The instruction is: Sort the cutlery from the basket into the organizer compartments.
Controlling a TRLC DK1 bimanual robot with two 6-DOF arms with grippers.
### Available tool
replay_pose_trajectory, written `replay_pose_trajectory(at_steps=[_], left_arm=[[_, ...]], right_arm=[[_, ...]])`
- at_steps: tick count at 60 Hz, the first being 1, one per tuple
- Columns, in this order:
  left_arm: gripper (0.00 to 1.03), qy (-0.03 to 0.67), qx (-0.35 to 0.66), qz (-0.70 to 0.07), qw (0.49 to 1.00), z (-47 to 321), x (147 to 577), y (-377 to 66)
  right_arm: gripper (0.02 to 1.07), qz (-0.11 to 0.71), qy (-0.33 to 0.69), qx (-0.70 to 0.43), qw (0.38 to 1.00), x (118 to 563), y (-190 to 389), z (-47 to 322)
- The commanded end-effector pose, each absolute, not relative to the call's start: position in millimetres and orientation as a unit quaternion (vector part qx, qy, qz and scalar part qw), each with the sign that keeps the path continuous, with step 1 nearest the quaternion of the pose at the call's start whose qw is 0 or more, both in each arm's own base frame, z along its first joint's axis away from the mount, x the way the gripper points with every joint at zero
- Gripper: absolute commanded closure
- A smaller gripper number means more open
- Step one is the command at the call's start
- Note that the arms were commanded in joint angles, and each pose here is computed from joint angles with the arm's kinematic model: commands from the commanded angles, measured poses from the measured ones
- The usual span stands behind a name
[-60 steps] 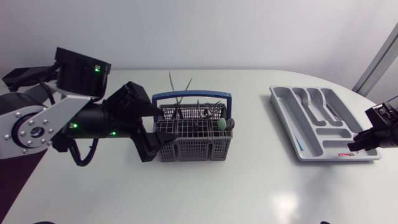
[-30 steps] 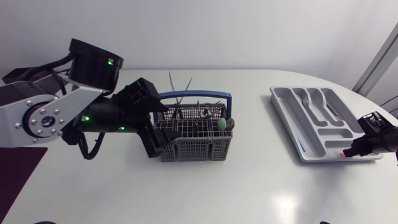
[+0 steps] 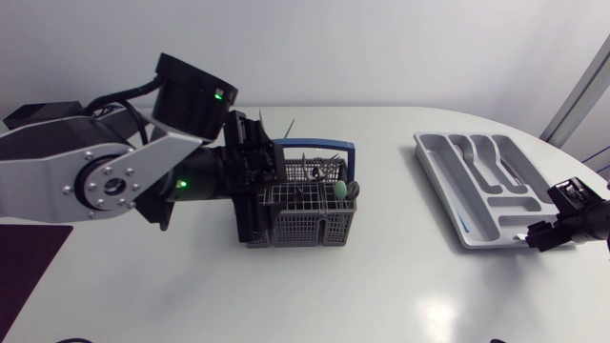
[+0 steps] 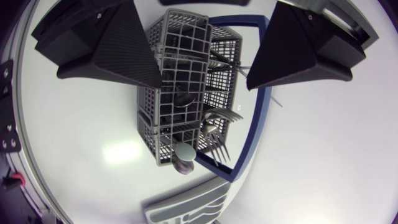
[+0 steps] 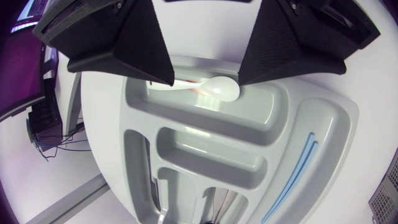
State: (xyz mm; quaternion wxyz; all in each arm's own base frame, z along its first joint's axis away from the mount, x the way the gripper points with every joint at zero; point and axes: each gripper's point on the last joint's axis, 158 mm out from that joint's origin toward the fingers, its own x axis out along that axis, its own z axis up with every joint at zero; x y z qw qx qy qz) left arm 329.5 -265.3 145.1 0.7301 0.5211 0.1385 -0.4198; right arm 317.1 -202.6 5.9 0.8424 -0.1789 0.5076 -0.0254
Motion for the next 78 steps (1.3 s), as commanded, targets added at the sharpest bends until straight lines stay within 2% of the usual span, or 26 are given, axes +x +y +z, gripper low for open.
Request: replay_pose_trajectory(at_steps=[1,17,36,46,51,65,78], left_arm=[[0.1,0.113,0.586,-0.43,0.677,139,329,-275],[0.14,0.084,0.677,-0.429,0.593,138,334,-286],[0.26,0.074,0.748,-0.438,0.493,134,336,-285],[0.5,0.062,0.763,-0.444,0.466,130,334,-292],[0.68,0.059,0.769,-0.448,0.452,125,333,-292],[0.76,0.054,0.785,-0.455,0.416,113,342,-292],[0.76,0.05,0.79,-0.457,0.407,111,350,-297]], right_arm=[[0.18,-0.018,0.51,-0.187,0.839,309,-196,7],[0.17,0.002,0.491,-0.192,0.85,304,-169,21],[0.17,0.032,0.475,-0.196,0.857,303,-141,32],[0.17,0.05,0.47,-0.195,0.859,305,-127,33],[0.17,0.054,0.468,-0.195,0.86,306,-121,34],[0.17,0.065,0.461,-0.199,0.862,307,-108,35],[0.17,0.072,0.459,-0.201,0.862,306,-100,35]])
